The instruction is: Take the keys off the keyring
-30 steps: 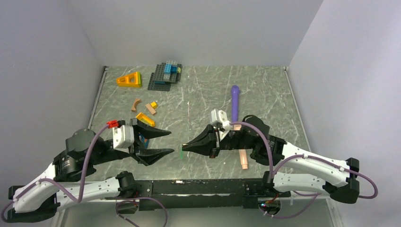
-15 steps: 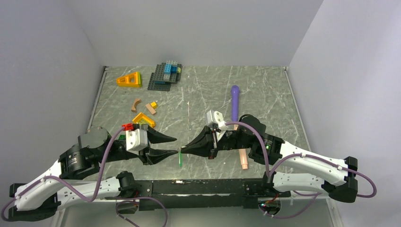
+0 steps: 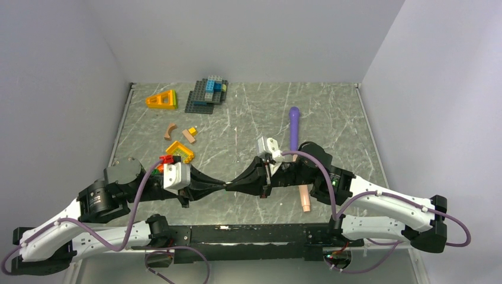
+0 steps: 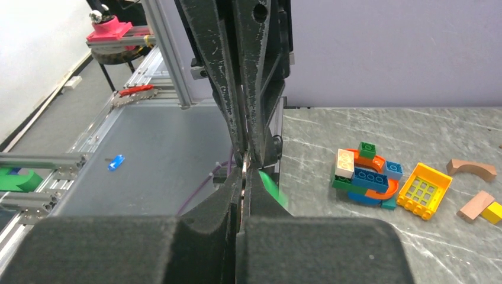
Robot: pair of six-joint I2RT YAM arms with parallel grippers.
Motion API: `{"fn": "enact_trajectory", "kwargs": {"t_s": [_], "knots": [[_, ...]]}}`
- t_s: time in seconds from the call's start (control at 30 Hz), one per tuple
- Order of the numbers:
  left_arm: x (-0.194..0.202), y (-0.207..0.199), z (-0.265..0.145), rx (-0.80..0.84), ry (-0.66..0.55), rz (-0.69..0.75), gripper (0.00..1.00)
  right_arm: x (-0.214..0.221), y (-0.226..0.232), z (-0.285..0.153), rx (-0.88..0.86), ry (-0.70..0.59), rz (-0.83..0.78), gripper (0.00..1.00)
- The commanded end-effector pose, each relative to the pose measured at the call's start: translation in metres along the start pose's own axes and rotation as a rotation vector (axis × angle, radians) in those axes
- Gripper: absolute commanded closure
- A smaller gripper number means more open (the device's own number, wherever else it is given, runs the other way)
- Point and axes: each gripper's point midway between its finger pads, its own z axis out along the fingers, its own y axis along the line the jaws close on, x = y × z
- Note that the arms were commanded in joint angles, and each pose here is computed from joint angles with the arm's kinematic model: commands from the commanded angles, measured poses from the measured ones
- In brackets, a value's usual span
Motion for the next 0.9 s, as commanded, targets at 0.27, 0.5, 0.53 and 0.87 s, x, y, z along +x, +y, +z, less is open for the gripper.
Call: {"fn": "enact_trajectory", "kwargs": {"t_s": [0.27,0.5,0.53,0.87], "knots": [[-0.005,0.005,0.004,-0.021,-0.031,-0.002,1.0,-0.03,0.012,0.001,-0.046,-0.078,-0.035,0.99],[-0.012,0.009,-0.003,-0.054,-0.055,-0.002,1.0,-0.028,0.013,0.0,-0.047,-0.067,-0.033,0.7],[-0.013,0.009,-0.003,-0.056,-0.059,-0.002,1.0,-0.029,0.013,0.0,-0.048,-0.069,-0.033,0.69],[-0.014,0.01,-0.006,-0.067,-0.064,-0.001,1.0,-0.03,0.012,-0.001,-0.041,-0.073,-0.035,0.67]]}}
